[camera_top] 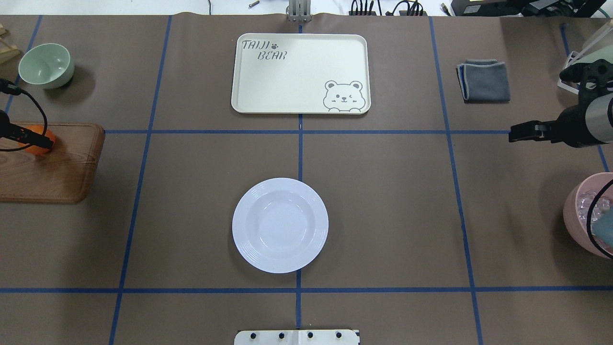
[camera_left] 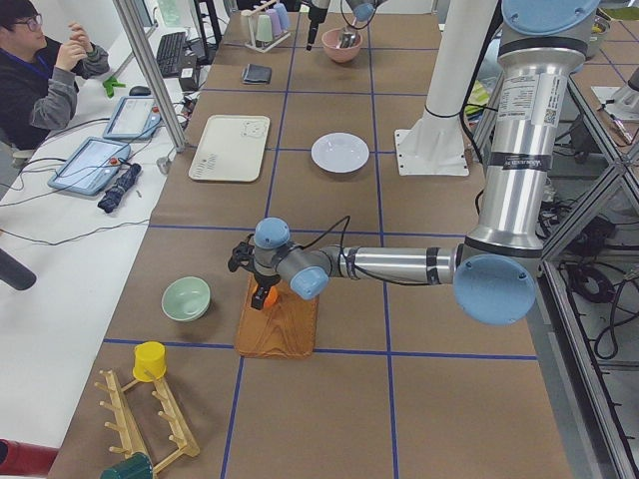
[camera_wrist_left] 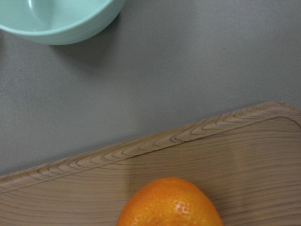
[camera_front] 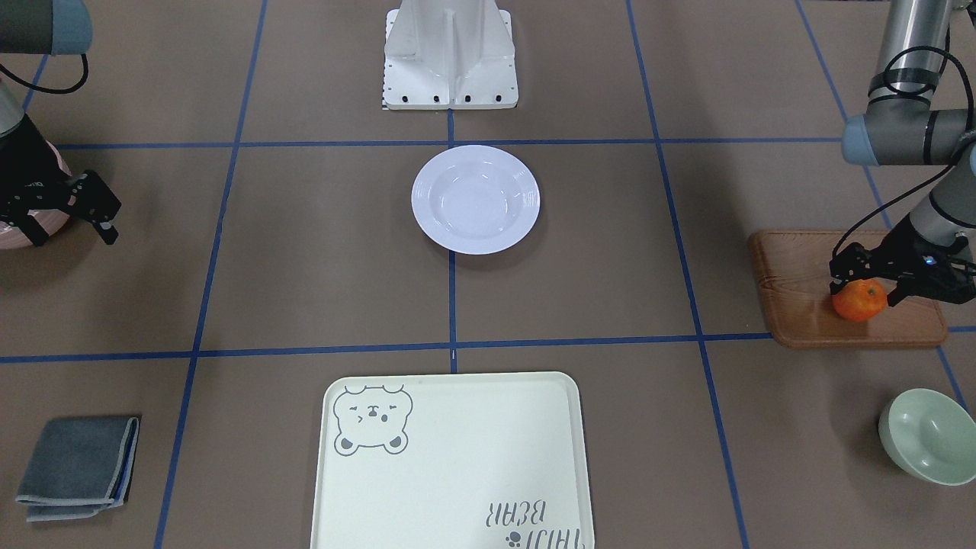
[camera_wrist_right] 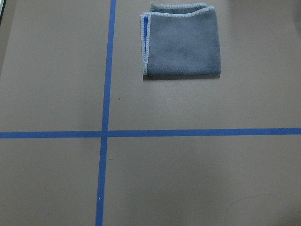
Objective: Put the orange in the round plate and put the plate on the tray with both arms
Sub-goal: 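Reach the left gripper to the orange on the wooden tray and grasp it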
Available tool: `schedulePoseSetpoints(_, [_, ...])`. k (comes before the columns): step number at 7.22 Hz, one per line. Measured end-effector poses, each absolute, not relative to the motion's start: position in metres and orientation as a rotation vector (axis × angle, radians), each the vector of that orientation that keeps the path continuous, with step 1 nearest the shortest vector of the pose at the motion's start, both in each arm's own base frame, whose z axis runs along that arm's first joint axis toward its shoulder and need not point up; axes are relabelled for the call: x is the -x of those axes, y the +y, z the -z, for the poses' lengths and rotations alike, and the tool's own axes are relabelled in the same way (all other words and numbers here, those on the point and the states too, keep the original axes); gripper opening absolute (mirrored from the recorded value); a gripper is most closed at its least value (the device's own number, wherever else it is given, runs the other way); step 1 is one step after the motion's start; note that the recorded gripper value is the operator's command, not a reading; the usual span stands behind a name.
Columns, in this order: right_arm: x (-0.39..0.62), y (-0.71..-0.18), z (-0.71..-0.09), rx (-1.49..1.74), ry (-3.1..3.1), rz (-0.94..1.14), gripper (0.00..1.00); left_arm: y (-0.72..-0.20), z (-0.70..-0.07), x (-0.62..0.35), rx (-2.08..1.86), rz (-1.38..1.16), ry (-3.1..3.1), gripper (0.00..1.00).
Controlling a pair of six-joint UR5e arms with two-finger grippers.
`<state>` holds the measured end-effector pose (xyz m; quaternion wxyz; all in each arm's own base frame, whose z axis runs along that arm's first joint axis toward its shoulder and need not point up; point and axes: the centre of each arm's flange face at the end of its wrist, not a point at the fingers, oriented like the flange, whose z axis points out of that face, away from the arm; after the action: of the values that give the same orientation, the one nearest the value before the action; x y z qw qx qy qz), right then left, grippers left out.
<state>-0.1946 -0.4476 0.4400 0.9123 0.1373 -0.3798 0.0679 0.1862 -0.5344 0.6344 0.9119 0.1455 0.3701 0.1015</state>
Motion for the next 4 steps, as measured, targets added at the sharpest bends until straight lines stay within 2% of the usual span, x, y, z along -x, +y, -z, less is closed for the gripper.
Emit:
schedulePoseSetpoints(1, [0.195,-0.448,-0.440,-0.283,-0.782,-0.140,1.00,-0.534,-0.634,-0.187,-0.301,-0.211,0.764,0.06])
schedulePoseSetpoints(2, [0.195,-0.448,-0.440,-0.283,-0.782,-0.140,1.00,-0.534,-0.630,-0.187,-0.306,-0.215,0.770,0.00])
schedulePoseSetpoints(4, [0.195,-0.448,-0.439,-0.284,-0.786,-0.139,1.00,-0.536,-0.605,-0.183,-0.325,-0.226,0.812,0.00])
